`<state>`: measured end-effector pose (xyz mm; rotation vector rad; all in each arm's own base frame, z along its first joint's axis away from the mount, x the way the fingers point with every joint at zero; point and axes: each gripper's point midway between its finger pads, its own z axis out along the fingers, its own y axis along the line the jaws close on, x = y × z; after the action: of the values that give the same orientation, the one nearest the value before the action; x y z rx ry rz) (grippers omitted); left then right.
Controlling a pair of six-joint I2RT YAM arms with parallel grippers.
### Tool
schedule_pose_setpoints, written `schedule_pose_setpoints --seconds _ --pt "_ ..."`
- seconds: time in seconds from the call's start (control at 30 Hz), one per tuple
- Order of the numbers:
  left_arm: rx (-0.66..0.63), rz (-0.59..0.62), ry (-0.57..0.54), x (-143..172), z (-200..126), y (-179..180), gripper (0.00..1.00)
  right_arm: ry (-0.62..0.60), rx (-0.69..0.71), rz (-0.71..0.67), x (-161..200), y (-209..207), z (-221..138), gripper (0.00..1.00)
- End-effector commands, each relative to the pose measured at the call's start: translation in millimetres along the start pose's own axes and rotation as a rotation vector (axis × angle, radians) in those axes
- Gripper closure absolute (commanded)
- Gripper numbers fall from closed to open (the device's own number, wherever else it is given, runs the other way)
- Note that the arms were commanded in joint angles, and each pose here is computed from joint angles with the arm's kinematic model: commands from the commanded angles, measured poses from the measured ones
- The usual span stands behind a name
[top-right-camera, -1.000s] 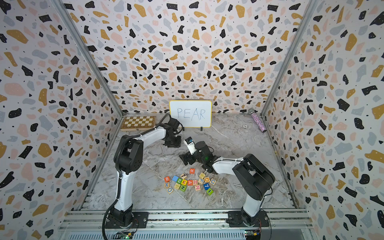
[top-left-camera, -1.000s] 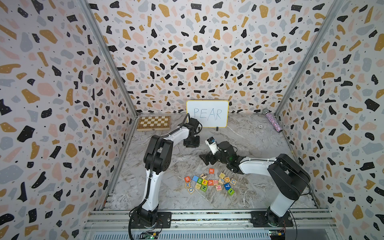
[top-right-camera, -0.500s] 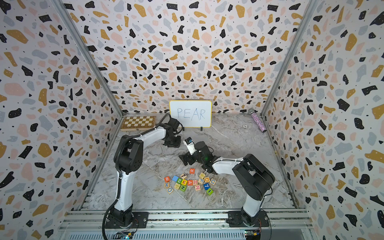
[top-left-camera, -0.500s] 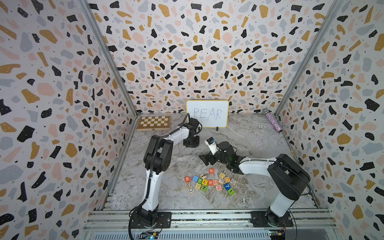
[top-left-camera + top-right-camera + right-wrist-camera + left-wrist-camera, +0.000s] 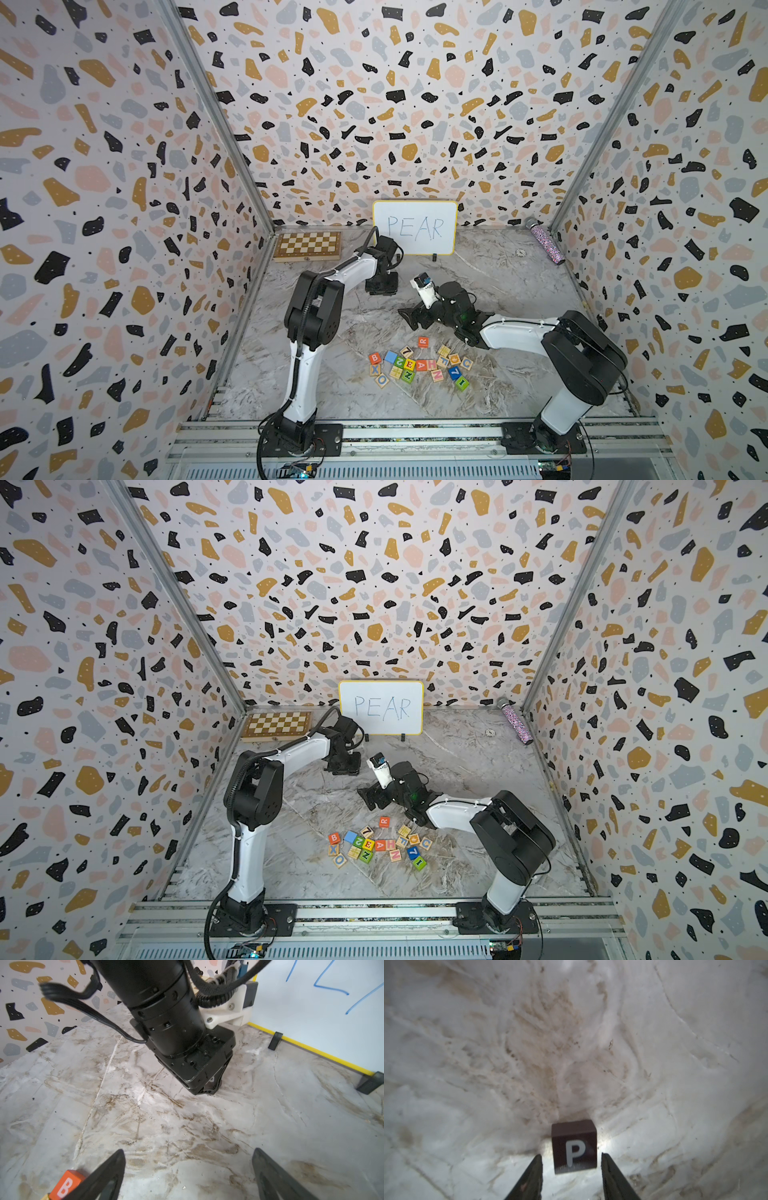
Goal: Spell the uppercase word “pear” with letter blocks
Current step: Place the letter block at the center of the board, then pick up the letter block from the center of the board.
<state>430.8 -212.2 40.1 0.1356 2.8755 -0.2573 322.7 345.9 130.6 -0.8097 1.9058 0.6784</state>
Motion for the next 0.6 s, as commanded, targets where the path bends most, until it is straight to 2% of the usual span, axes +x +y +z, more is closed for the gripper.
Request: schedule_pose_setpoints --seconds 0.0,0.27,0.43,0.57 --pt "0.040 0.016 -0.090 -12 -44 -9 0.54 -0.065 -0.012 -0.002 -29 8 -20 0.04" --pt "0.145 0.045 -0.255 -5 -115 -21 0.53 -0.046 -0.021 0.077 -31 13 -54 0.04" --pt "0.191 0.069 -0.346 21 -146 -23 0.50 -0.002 -0.018 0.117 -17 17 -76 0.04" --pt "0.201 0.111 -0.385 54 -156 -26 0.42 0.022 -0.018 0.091 -2 23 -95 0.04"
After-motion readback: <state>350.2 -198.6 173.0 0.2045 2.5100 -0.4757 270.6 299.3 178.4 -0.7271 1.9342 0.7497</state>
